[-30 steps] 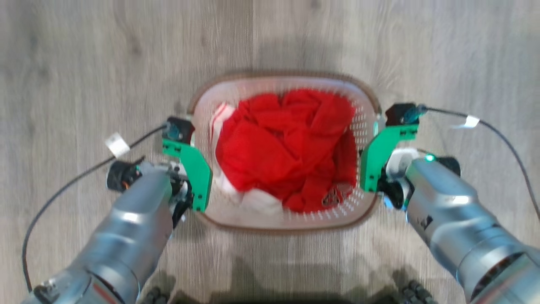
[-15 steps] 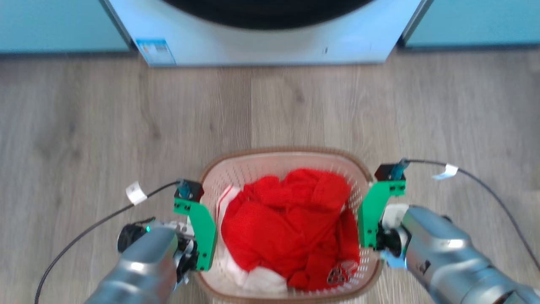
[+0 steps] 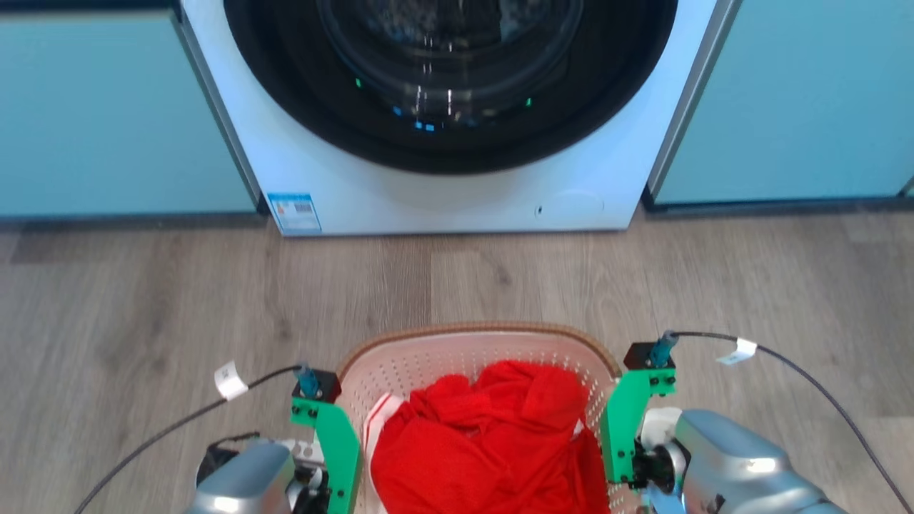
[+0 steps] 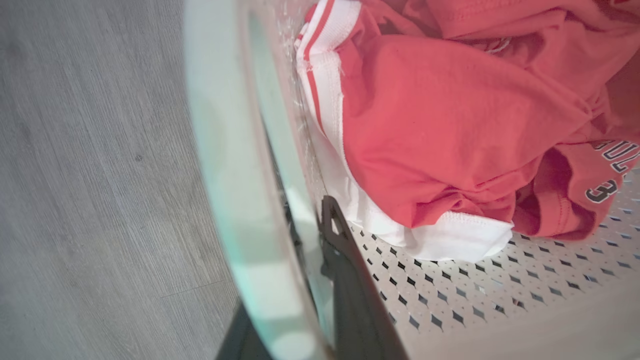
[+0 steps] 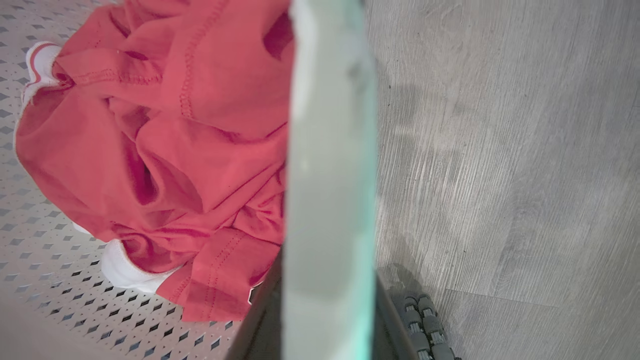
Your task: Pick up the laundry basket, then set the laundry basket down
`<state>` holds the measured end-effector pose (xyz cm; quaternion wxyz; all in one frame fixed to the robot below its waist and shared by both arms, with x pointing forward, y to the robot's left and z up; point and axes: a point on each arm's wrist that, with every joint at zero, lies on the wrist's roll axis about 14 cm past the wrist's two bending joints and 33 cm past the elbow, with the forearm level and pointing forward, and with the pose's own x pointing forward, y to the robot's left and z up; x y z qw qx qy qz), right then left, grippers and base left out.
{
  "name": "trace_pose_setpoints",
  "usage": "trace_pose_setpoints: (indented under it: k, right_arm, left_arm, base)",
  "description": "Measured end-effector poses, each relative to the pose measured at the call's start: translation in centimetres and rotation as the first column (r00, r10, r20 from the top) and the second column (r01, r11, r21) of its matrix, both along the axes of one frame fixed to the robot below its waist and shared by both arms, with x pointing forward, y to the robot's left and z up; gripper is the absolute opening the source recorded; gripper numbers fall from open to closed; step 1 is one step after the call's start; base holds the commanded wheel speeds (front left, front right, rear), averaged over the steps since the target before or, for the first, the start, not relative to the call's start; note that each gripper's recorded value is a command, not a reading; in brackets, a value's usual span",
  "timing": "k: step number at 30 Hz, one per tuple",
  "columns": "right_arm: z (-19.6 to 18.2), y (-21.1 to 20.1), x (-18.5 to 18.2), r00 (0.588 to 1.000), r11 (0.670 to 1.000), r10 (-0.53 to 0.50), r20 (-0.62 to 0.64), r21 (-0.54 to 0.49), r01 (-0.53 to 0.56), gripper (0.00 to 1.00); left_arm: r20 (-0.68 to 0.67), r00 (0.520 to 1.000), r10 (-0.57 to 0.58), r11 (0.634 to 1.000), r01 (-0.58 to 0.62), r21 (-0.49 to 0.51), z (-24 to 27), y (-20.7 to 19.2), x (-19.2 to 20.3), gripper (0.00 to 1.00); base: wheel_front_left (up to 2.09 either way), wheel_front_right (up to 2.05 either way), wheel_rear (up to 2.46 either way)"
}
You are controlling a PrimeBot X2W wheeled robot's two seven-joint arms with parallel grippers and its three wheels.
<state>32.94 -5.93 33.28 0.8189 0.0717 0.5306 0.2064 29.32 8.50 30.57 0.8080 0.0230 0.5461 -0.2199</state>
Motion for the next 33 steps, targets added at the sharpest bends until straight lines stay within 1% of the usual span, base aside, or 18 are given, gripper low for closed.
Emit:
trace_pose_setpoints:
  k: [7, 12, 33]
  right_arm:
    - [1.5, 0.1, -0.4, 0.999, 1.000, 0.010, 0.050, -0.002, -0.009, 0.00]
    - [1.3, 0.2, -1.2, 0.999, 1.000, 0.010, 0.039, 0.002, -0.010, 0.00]
    - [1.1, 0.3, -1.6, 0.999, 1.000, 0.009, 0.039, 0.007, -0.009, 0.00]
  left_arm:
    - [0.031, 1.000, 0.005, 1.000, -0.005, -0.010, 1.1, 0.0, -0.6, 0.00]
    - [0.026, 1.000, -0.001, 1.000, 0.001, -0.003, 1.2, 0.1, -1.1, 0.00]
    - [0.013, 1.000, 0.004, 1.000, -0.004, -0.007, 1.0, 0.2, -1.4, 0.00]
  base:
    - [0.00, 0.00, 0.00]
    - [0.00, 0.00, 0.00]
    - [0.00, 0.00, 0.00]
